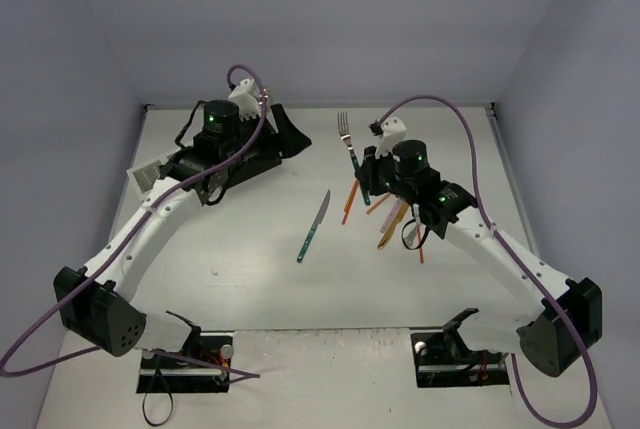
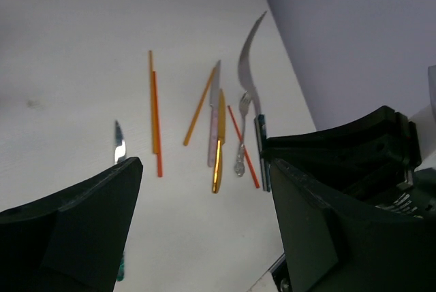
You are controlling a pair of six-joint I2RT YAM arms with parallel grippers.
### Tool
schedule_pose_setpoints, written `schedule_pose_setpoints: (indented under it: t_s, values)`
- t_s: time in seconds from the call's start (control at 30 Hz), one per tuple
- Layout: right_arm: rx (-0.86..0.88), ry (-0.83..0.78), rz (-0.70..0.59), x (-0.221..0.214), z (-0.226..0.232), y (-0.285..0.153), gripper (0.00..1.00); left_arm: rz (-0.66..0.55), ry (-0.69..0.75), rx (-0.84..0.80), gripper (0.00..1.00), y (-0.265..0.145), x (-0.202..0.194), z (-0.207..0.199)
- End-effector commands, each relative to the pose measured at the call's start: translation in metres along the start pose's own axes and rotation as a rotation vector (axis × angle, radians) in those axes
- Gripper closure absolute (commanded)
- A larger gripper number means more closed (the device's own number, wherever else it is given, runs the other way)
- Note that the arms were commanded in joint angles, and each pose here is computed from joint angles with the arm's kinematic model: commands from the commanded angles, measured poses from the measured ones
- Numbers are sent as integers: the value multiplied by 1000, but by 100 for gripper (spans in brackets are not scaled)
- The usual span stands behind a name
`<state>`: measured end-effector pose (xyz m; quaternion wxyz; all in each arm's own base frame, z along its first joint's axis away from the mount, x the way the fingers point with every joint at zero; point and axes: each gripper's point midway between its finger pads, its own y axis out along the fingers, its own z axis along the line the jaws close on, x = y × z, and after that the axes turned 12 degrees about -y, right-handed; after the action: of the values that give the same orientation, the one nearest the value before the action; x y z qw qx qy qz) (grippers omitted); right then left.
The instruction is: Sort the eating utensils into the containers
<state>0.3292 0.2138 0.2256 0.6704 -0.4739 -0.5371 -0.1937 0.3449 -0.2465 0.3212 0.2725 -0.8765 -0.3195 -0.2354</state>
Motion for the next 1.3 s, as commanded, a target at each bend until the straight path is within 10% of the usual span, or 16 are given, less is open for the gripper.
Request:
schedule_pose_setpoints:
  t_s: [0.0, 0.4, 0.77, 1.0, 1.27]
  values:
    - [66, -6, -183, 48, 22, -13, 100, -57, -22, -213, 28, 7, 15, -72]
    - [164, -3, -262, 70, 53, -26, 100, -16, 15, -188, 33, 46, -15, -82]
    - [184, 5, -260, 69, 58, -21, 99, -51, 85, -212, 100, 50, -15, -87]
    - [166, 10, -255, 75, 55, -11, 45, -133, 192, -189, 100, 36, 4, -79]
    - [22, 76, -224, 60, 12, -17, 12, -306, 245, 16, 100, -7, 98, 6]
